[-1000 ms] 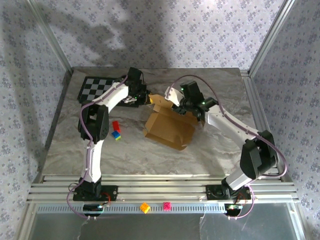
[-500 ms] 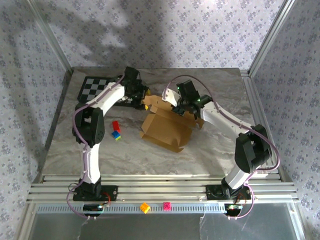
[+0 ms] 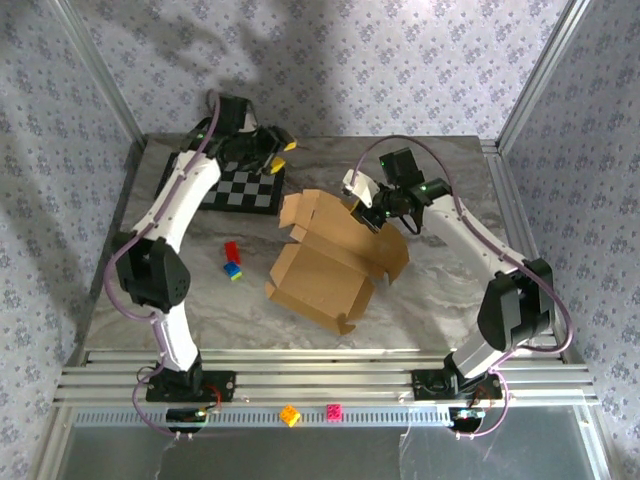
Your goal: Fold the paper box
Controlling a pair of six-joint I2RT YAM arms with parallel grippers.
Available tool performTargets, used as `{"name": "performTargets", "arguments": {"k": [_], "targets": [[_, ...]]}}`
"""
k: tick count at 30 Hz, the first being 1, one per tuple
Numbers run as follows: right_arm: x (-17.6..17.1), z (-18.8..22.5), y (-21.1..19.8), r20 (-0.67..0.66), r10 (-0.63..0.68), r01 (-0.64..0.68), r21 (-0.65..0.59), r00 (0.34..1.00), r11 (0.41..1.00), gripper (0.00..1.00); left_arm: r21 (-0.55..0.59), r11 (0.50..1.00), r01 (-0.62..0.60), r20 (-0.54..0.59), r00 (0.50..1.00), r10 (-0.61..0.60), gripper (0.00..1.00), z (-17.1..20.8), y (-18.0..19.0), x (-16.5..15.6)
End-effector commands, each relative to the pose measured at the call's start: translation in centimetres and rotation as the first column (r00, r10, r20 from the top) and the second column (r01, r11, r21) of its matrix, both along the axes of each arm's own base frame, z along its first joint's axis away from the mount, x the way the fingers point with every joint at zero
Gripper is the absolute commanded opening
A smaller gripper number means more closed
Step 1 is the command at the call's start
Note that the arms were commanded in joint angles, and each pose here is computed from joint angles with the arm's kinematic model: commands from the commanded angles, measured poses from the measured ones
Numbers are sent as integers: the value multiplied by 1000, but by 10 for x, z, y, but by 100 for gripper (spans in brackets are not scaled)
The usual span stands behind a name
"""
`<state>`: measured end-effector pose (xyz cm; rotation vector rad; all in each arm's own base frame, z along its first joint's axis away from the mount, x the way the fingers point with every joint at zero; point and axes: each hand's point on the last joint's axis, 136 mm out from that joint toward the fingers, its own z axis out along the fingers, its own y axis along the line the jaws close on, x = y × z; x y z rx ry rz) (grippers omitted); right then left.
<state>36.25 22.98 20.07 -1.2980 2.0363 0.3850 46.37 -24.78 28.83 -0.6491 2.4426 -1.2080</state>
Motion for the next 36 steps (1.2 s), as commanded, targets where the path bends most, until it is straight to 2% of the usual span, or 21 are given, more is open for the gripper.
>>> {"name": "performTargets", "arguments": {"k": [1, 7, 12, 18, 30, 36], "targets": [[13, 0, 1, 1, -20, 20, 14, 1000, 1000, 0, -9, 994, 109, 8, 994, -109, 50, 2, -29, -3], [28, 3, 0, 45, -45, 45, -11, 998, 999, 0, 75, 988, 132, -119, 985, -123, 49, -27, -34, -6], [33, 5, -1, 65, -61, 63, -21, 996, 998, 0, 45, 989, 138, -137, 982, -131, 51, -32, -45, -7], [40, 7, -5, 90, -86, 89, -35, 992, 995, 0, 67, 985, 161, -205, 968, -144, 52, -48, -50, -21], [43, 11, -4, 144, -103, 114, -66, 984, 991, 0, 32, 981, 189, -240, 955, -176, 55, -53, -80, -40], [40, 18, 2, 197, -98, 113, -64, 976, 992, 0, -12, 986, 168, -262, 951, -166, 54, -61, -91, -38]]}}
